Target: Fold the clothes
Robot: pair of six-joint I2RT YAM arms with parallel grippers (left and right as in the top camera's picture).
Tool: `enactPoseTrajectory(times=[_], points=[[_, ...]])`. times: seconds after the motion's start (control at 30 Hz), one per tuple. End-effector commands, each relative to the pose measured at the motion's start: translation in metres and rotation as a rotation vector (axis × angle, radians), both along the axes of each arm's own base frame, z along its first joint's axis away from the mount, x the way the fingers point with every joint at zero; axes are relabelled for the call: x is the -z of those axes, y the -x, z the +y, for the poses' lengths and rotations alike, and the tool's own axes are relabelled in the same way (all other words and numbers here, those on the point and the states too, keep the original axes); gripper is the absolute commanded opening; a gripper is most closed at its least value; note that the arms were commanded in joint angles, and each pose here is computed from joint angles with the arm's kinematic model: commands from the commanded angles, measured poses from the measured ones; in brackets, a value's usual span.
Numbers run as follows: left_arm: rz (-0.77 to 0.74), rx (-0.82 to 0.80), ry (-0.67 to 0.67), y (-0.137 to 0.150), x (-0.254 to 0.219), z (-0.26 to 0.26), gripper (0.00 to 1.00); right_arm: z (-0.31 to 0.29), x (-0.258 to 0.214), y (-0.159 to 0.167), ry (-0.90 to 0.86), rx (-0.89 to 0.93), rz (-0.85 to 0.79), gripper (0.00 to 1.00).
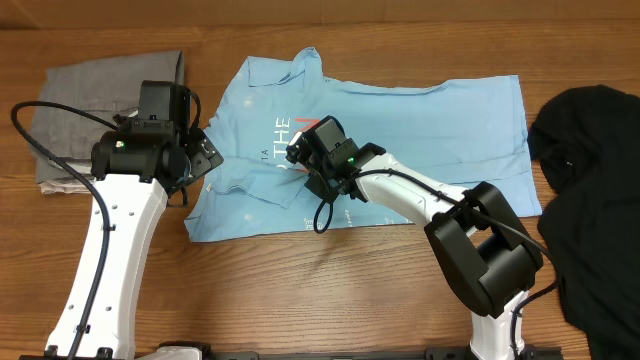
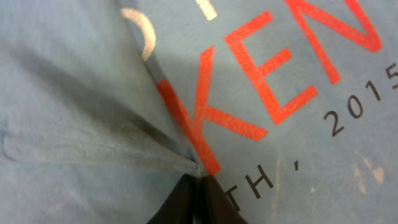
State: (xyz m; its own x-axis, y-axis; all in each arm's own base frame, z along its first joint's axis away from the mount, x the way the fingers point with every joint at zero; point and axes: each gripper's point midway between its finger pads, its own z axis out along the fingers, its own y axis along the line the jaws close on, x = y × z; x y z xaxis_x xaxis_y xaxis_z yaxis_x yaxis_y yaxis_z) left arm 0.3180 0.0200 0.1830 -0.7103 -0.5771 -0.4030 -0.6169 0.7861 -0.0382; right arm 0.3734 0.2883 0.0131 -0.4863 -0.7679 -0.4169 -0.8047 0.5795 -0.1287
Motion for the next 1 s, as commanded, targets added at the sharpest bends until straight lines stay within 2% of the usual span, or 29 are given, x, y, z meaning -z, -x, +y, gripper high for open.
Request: enactPoseTrajectory(times=[0.0,0.43,0.67,0.73,0.87,0.97], points=[[0.001,-0.008,-0.005,-0.001,0.001,0.002,1.00,0.002,-0.012,-0.014,-0.022,0.019,-0.044,0.06],[0.001,-0.008,-0.005,-0.001,0.001,0.002,1.00,0.009,0.010,-0.024,-0.034,0.020,-0.064,0.05],[0.001,-0.008,-0.005,-0.001,0.001,0.002,1.00,0.012,0.002,-0.039,-0.072,0.034,-0.114,0.19],[0.001,-0.008,-0.005,-0.001,0.001,0.002,1.00,0.009,0.002,-0.041,-0.076,0.050,-0.112,0.29],[0.001,-0.008,-0.005,-0.001,0.001,0.002,1.00,0.007,-0.005,-0.051,-0.131,0.138,-0.113,0.45],[0.001,-0.008,-0.005,-0.001,0.001,0.002,1.00,0.005,-0.027,-0.064,-0.212,0.248,-0.121,0.49]])
